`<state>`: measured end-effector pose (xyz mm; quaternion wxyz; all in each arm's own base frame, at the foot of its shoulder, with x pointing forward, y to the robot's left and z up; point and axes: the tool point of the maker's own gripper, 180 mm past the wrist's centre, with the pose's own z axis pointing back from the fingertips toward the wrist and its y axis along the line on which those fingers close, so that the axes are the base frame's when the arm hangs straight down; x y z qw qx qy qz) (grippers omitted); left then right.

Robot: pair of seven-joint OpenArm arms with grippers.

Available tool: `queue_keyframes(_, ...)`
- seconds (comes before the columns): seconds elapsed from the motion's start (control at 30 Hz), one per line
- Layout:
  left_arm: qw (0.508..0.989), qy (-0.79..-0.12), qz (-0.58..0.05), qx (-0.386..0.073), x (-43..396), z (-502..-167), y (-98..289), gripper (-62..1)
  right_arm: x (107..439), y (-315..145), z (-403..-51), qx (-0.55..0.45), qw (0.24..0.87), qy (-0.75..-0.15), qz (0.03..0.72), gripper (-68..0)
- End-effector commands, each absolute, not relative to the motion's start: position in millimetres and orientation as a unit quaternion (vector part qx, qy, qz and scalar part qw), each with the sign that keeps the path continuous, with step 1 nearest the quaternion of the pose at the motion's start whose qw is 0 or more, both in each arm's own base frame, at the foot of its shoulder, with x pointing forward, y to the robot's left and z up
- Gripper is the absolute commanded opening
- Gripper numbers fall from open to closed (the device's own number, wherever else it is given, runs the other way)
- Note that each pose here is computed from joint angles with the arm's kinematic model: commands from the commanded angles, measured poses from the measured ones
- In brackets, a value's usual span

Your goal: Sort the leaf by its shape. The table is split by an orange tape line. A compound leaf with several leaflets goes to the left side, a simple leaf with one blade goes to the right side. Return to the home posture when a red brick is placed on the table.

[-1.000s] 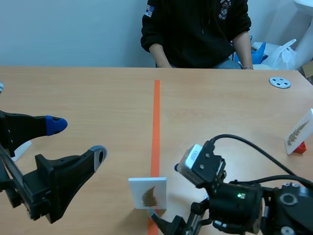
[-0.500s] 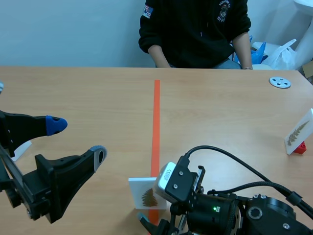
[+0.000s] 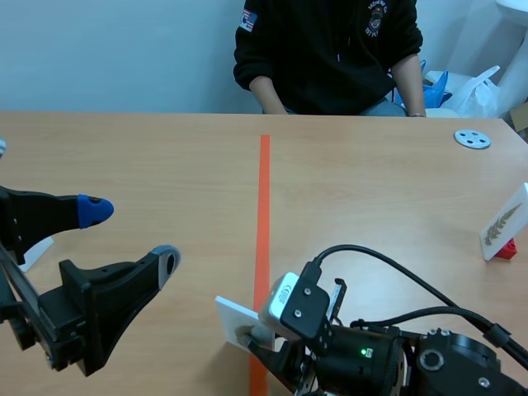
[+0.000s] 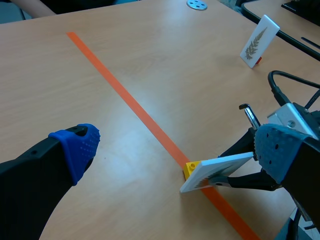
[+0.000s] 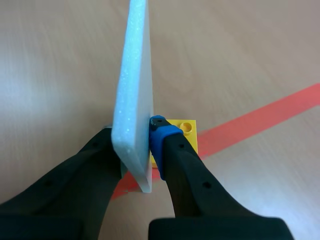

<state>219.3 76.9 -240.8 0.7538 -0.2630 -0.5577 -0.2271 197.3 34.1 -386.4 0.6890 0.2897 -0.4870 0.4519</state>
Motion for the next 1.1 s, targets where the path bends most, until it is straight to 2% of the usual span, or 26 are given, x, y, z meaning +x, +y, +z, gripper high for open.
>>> queue_keyframes(0.0,0.744,-0.571,-0.224,-0.267,223,-233,76,1.4,209,35,-367,0.289,0.670,-0.515,0.449,-66.0)
queue_keyframes(0.17,0.744,-0.571,-0.224,-0.267,223,-233,76,1.4,218,30,-342,0.279,0.654,-0.545,0.445,-66.0)
queue_keyframes(0.4,0.743,-0.573,-0.219,-0.268,223,-233,76,1.4,233,0,-304,0.245,0.648,-0.590,0.415,-66.0)
queue_keyframes(0.67,0.743,-0.574,-0.215,-0.269,223,-233,76,1.4,255,-54,-270,0.222,0.672,-0.626,0.327,-66.0)
queue_keyframes(1.07,0.741,-0.576,-0.216,-0.269,224,-231,75,1.4,291,-160,-247,0.126,0.719,-0.656,0.192,-66.0)
